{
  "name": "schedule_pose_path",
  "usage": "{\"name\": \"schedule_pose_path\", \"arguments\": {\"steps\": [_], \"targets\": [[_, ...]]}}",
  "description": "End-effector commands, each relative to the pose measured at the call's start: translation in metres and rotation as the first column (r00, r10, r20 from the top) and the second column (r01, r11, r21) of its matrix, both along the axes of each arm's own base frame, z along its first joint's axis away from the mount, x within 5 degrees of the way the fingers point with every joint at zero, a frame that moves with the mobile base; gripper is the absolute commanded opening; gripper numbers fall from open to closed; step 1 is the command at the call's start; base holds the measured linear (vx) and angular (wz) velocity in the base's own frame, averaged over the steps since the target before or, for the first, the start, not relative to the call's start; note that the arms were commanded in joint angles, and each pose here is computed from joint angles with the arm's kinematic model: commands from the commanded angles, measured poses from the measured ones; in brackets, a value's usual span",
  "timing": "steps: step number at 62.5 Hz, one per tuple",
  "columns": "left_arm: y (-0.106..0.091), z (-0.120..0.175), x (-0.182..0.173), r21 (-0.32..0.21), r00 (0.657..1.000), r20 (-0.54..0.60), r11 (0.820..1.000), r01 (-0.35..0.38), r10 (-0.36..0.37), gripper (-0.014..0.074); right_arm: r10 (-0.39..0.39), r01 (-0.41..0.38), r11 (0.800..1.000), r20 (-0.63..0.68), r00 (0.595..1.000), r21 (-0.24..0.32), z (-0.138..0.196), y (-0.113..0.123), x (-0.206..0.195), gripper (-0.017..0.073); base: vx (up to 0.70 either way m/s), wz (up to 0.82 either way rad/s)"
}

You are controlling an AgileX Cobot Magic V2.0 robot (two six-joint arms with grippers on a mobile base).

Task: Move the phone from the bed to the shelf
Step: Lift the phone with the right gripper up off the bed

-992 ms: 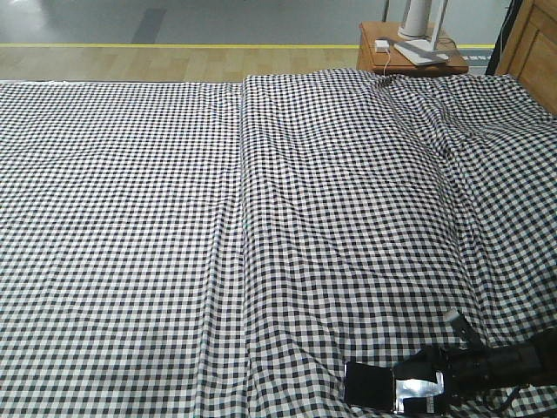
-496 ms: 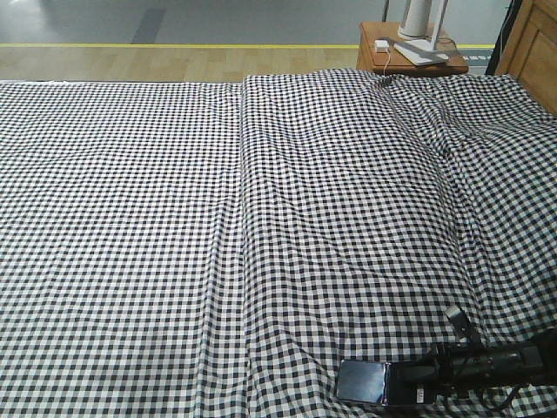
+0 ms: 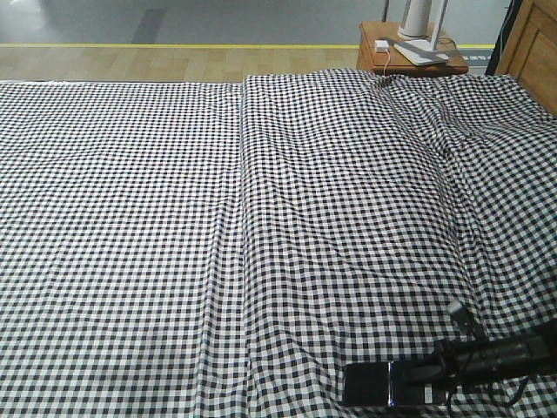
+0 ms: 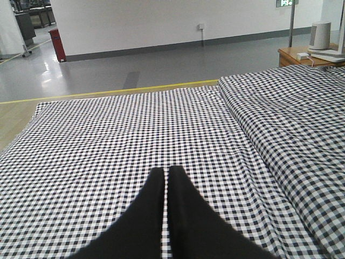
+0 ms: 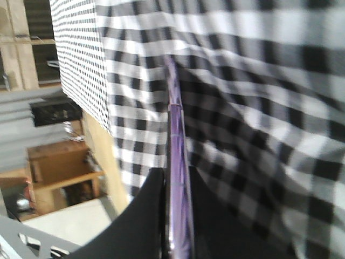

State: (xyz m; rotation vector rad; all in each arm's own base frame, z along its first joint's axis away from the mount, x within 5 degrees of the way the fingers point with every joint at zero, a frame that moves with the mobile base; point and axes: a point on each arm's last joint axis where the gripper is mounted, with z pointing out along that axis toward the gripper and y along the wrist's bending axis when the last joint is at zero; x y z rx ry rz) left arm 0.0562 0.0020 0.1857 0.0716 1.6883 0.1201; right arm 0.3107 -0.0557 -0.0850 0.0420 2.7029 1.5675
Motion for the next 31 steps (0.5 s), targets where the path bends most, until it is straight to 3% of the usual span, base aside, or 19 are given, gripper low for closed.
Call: {"name": "schedule_pose_path", "arguments": {"steps": [1,16,31], "targets": [[0.000,0.015,-0.001,-0.011,0.994,0.107,1.000,0.002,-0.001,0.0001,0.033,-0.048,0.992,0.130,0.991,0.114,0.058,-0.001,0.016,-0.0010,0.00,0.00],[0.000,0.015,-0.001,-0.011,0.994,0.107,1.000,0.002,-0.001,0.0001,0.002,-0.017,0.999,0.294,0.956,0.050,0.135,-0.005,0.032,-0.0005,0.00,0.00],[0.000,0.015,-0.001,-0.011,0.994,0.107,1.000,0.002,-0.001,0.0001,-0.001,0.021,0.999,0.504,0.863,-0.034,0.239,-0.003,0.029,-0.0003,0.00,0.00]]}}
